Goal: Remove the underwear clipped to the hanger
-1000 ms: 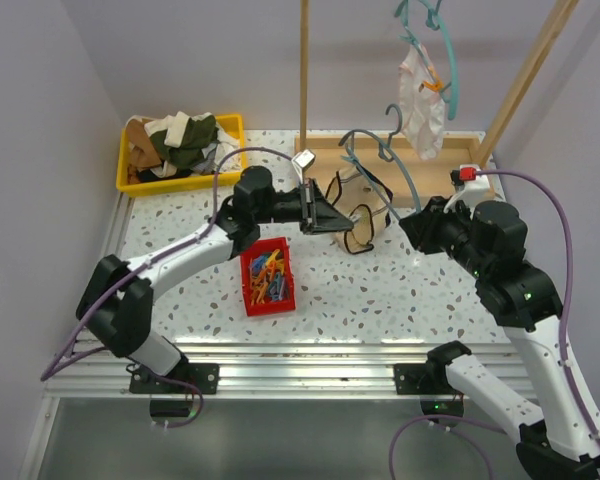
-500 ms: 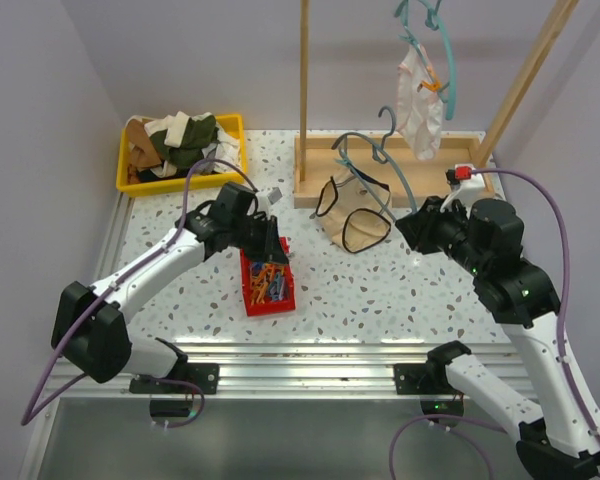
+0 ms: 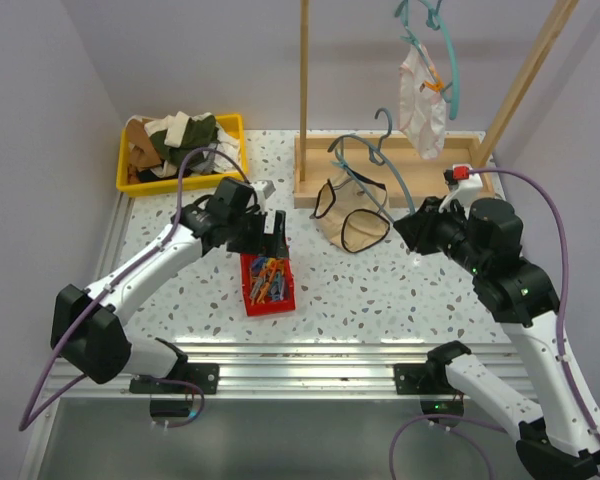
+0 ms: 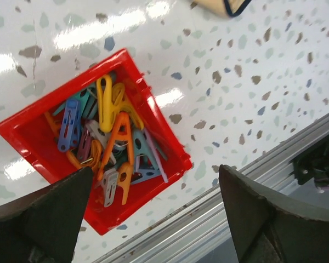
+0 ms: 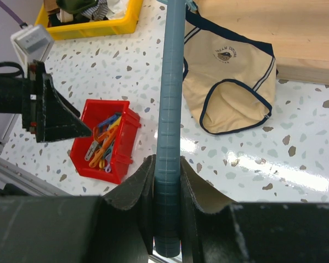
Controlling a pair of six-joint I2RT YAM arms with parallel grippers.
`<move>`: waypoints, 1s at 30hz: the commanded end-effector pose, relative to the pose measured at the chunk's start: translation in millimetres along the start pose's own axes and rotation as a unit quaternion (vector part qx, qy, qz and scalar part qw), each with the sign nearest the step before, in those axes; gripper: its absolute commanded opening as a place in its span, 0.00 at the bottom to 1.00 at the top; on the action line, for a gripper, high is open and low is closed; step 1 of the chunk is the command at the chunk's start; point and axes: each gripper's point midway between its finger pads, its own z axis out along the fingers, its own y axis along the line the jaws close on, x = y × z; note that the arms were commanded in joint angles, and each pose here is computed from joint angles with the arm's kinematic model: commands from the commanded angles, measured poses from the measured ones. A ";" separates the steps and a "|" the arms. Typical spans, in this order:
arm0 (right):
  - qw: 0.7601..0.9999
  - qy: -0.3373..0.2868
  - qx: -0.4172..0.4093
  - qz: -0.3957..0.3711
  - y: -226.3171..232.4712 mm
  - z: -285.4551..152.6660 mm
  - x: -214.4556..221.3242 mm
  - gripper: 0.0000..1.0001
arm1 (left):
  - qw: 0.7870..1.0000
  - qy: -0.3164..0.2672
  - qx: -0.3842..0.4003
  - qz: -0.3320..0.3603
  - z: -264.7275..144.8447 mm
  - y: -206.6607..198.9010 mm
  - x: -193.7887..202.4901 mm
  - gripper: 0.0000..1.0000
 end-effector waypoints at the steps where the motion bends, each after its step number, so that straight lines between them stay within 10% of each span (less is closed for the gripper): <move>1: 0.999 -0.027 -0.026 -0.005 13.1 -12.5 -17.1 0.00 | 0.992 -0.105 0.067 0.000 -35.0 -33.6 -57.7 1.00; 10: 0.996 0.004 -0.087 -0.026 32.8 -29.7 -2.8 0.00 | 0.916 -0.141 0.357 -0.115 -65.3 -88.3 -120.5 1.00; 30: 0.993 0.038 -0.082 -0.075 25.2 -37.3 12.8 0.00 | 0.883 -0.047 0.426 -0.190 -21.0 -106.9 -169.0 1.00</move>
